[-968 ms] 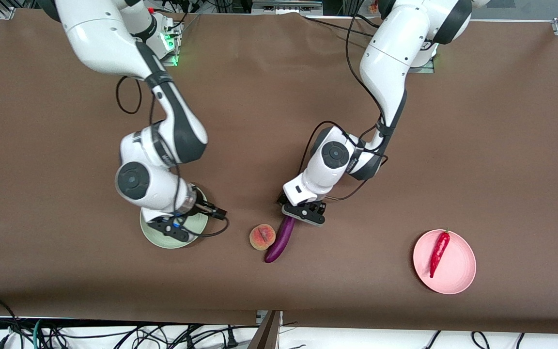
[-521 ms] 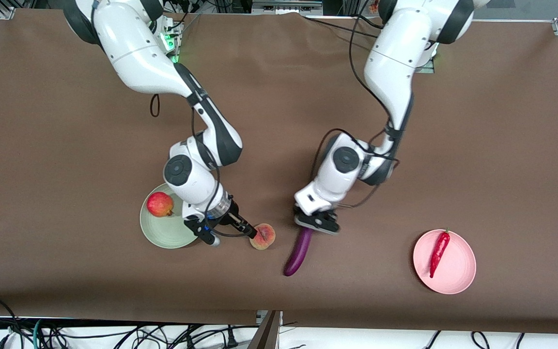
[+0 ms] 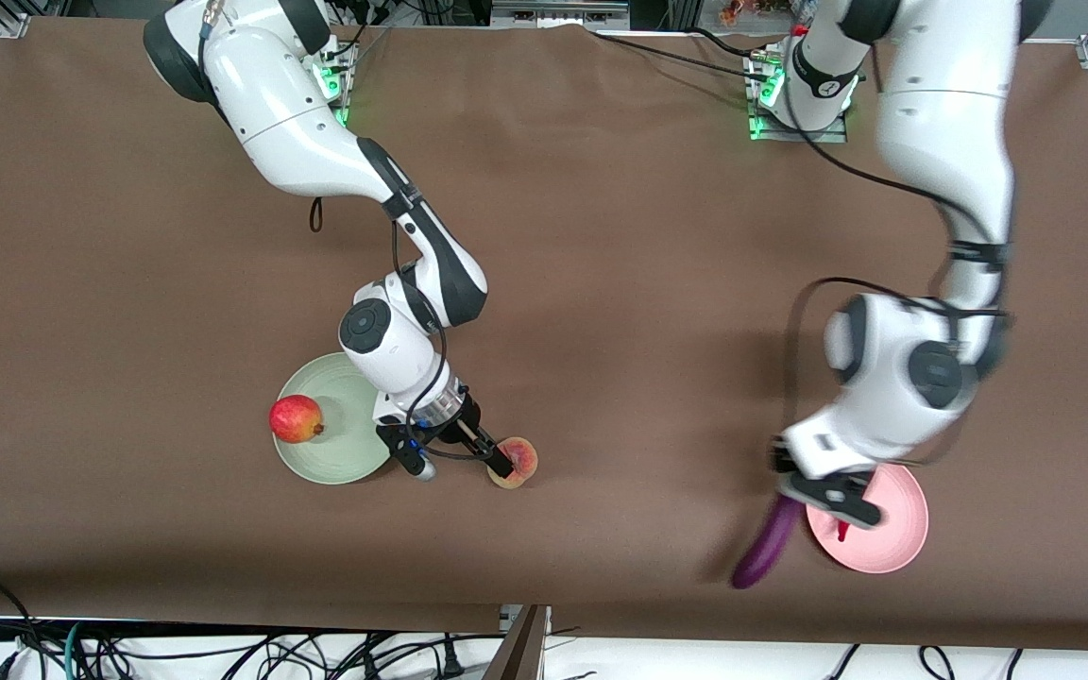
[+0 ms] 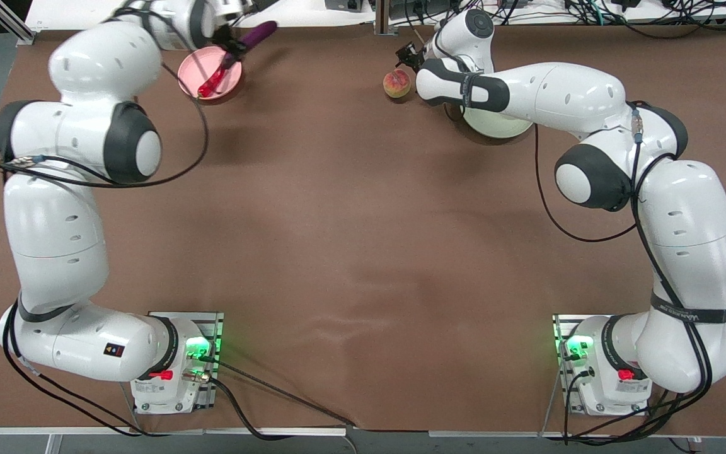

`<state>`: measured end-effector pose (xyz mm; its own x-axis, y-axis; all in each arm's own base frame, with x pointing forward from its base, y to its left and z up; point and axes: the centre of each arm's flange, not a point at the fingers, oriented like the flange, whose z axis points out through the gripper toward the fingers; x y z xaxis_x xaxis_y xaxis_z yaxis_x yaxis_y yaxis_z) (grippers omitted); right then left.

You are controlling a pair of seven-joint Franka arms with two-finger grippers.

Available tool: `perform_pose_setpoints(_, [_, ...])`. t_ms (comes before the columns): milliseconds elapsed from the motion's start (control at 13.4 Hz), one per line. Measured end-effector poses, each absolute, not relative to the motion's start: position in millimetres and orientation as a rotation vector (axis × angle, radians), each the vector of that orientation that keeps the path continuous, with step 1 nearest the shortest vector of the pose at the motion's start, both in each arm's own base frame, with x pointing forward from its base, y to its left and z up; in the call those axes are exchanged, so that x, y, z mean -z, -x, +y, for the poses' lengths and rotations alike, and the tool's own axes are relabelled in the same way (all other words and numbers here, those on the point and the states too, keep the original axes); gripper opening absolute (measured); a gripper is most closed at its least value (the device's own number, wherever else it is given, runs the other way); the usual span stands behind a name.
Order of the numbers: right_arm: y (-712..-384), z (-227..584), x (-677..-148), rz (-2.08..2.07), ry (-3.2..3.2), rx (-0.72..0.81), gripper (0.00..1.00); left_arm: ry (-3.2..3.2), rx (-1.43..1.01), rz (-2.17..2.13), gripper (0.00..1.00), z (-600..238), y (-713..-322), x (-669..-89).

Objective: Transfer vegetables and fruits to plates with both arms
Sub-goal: 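Carry the eggplant onto the pink plate while the right gripper grasps peach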

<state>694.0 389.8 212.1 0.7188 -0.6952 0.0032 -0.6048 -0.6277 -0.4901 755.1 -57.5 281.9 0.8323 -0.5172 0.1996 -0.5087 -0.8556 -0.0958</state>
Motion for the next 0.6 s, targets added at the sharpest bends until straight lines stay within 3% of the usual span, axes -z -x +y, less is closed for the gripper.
perform_pose_setpoints(149, [-693.5, 392.4, -205.7, 1.000, 2.451, 0.263, 1.00, 2.939, 0.312, 0.860, 0.33, 4.9, -755.7, -278.9])
perform_pose_setpoints(596, [-692.2, 401.7, -187.2, 0.990, 2.403, 0.299, 1.00, 3.034, 0.209, 0.697, 0.33, 87.7, -736.2, -253.3])
